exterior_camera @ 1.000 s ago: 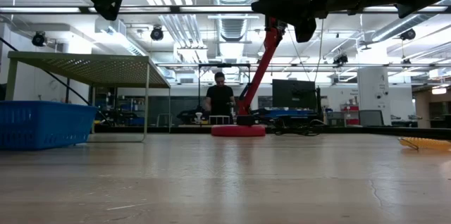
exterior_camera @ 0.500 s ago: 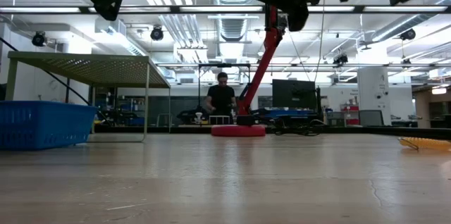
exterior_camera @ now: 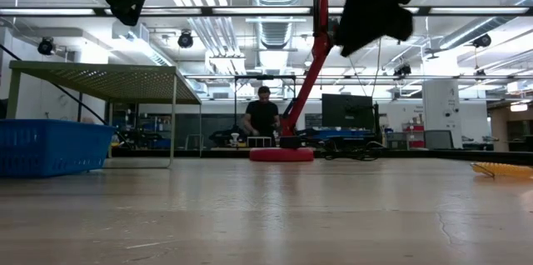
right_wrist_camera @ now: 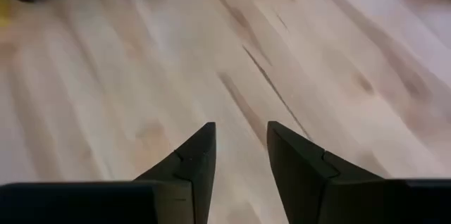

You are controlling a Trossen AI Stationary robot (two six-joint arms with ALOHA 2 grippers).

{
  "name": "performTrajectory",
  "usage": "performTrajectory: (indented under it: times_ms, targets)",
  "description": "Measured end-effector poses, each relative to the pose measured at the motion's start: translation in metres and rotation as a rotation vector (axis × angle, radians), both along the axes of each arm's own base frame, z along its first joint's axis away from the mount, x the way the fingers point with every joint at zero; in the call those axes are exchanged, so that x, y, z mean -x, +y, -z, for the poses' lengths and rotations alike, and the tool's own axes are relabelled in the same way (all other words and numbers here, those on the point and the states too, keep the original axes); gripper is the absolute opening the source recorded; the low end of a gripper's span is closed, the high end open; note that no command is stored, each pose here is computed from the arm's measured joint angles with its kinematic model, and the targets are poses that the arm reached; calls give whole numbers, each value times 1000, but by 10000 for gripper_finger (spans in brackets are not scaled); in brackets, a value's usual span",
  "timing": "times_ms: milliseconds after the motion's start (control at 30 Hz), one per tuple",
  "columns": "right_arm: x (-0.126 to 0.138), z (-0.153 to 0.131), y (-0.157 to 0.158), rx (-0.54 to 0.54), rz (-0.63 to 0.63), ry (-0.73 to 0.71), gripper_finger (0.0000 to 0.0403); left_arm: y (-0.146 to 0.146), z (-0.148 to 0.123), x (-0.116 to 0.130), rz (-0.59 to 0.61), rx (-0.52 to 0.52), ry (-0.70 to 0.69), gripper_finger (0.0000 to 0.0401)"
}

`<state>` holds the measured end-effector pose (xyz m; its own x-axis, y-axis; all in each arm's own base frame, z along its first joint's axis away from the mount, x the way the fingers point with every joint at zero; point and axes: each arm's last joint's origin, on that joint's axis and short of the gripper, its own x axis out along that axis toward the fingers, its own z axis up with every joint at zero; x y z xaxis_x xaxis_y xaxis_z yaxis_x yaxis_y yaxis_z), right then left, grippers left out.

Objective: Pick & Place Office Desk Supplies
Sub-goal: Put the yellow spring rubber band into the blue bin

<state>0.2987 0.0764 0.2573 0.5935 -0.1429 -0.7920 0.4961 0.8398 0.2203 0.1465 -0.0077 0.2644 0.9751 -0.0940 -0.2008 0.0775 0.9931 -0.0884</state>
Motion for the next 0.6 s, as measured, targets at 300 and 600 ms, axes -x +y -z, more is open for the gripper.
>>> performTrajectory:
  times_ms: [300, 600]
  targets:
    - [8, 14, 8, -220, 294, 266, 142, 0, 1, 0, 0, 0, 13, 173]
    - [29, 42, 8, -233, 476, 377, 203, 0, 6, 1, 0, -3, 63, 173]
